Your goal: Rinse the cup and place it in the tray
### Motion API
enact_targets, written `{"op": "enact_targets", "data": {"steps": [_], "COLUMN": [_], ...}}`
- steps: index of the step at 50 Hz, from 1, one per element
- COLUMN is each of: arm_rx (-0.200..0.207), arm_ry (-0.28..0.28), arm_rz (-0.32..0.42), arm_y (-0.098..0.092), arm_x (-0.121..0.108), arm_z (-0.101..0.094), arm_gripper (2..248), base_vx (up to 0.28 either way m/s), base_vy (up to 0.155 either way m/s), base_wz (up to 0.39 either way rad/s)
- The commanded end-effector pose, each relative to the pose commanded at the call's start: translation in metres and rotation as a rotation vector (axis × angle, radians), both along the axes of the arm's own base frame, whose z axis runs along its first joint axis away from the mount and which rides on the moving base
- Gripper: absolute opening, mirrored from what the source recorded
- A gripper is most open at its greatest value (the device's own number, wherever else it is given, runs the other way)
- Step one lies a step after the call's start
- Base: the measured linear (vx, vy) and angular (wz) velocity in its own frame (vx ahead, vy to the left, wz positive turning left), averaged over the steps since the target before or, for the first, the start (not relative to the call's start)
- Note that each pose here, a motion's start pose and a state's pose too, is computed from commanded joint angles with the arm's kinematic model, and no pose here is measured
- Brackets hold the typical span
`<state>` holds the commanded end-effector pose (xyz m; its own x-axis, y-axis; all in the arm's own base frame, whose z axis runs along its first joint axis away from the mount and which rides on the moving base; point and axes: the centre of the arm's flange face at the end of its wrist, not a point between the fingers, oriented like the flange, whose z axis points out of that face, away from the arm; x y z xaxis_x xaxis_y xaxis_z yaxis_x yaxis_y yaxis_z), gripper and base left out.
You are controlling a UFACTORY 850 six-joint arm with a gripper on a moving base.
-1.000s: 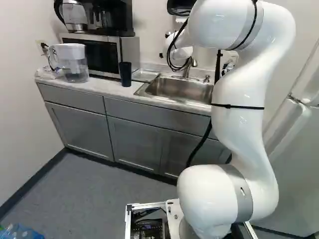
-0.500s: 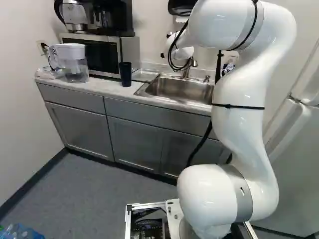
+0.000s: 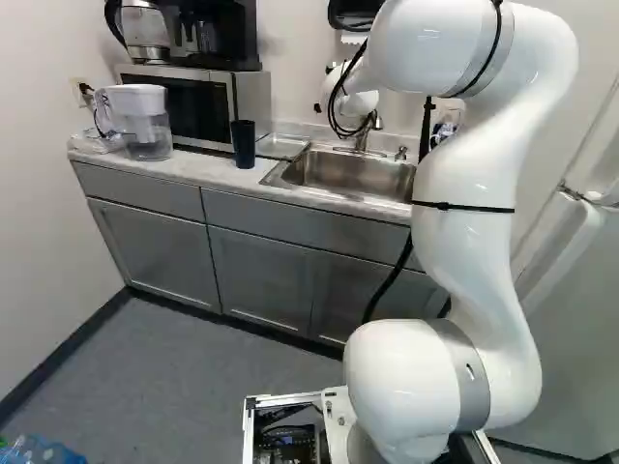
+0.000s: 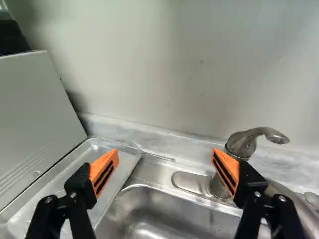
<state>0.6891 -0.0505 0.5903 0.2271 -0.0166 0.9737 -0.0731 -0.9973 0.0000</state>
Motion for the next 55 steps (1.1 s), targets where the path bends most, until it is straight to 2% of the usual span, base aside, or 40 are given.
{"op": "enact_targets", "data": {"steps": [14,34,55], "arm_rx": [0.001,-0.001,0.002], "arm_ry": [0.012,-0.009,0.021], "arm_rz": [-0.008,-0.021,-0.045], "arm_y": [-0.006,-0.014,-0.031], "arm_x": [0.000,-0.003,-0.005], "arm_z": [0.000,0.020,0.018], "arm_gripper": [247,247,247], "base_vx": [0.000,0.000,0.000], "base_vy": [0.000,0.000,0.000], "base_wz": [0.000,0.000,0.000]}}
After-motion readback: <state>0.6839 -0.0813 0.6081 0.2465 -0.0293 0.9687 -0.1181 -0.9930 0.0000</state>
